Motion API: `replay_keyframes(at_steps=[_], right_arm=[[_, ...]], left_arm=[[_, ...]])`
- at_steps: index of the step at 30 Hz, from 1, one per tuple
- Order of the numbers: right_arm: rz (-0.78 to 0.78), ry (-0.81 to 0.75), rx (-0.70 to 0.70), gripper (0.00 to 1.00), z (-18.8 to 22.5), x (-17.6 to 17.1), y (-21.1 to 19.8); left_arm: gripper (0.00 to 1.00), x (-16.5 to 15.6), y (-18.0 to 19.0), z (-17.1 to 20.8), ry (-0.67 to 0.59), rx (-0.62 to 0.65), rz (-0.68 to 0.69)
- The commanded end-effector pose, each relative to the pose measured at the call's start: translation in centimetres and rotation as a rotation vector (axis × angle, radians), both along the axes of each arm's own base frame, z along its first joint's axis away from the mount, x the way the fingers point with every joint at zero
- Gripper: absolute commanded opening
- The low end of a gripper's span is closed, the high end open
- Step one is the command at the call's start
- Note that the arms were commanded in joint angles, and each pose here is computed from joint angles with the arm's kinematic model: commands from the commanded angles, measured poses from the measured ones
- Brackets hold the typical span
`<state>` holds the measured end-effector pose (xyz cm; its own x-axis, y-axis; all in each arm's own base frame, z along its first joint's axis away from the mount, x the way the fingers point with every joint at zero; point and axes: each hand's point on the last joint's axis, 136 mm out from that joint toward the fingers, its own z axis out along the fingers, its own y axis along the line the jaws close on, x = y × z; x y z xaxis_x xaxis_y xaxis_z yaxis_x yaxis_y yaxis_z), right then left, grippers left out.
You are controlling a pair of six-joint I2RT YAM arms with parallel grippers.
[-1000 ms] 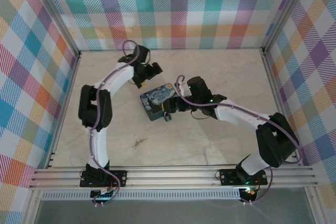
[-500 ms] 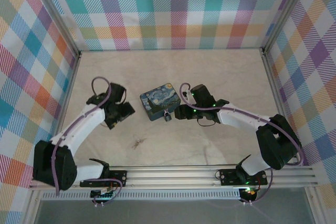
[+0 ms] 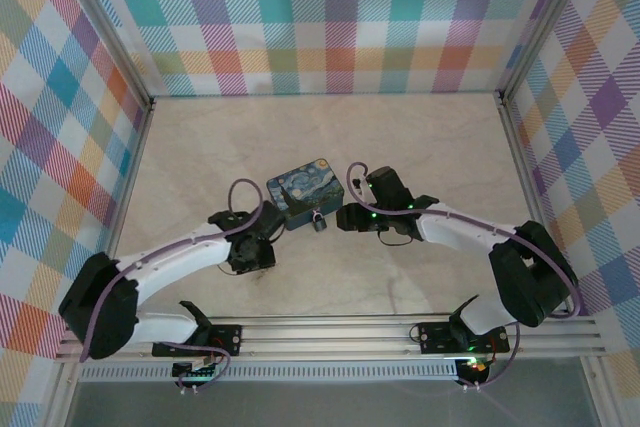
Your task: Unlock the padlock with the key
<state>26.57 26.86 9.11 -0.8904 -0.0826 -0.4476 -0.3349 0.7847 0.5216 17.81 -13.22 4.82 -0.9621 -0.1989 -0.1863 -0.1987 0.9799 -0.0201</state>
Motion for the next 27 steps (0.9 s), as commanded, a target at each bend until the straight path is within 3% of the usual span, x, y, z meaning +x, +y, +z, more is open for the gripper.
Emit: replay_keyframes(at_steps=[1,5,11,15,27], right_arm=[[-0.007,-0.033,0.022,0.49,1.2,0.0,-0.1],[-0.011,-0.042,0.015,0.50,1.3,-0.1,-0.4],[-0.012,-0.037,0.011,0.50,1.0,-0.2,-0.5],[-0.012,-0.042,0.012,0.50,1.0,-0.1,-0.5],[0.000,-0.037,0.013,0.51,1.0,-0.1,-0.2]], left_arm=[[0.37,0.7,0.0,0.2,-0.028,0.123,-0.121],[0.32,0.7,-1.4,-0.4,-0.031,0.190,-0.231],[0.32,0.8,-3.2,-0.1,-0.042,0.280,-0.360],[0.31,0.9,-2.9,-0.1,-0.030,0.352,-0.406],[0.27,0.3,-2.5,-1.9,-0.002,0.378,-0.476]])
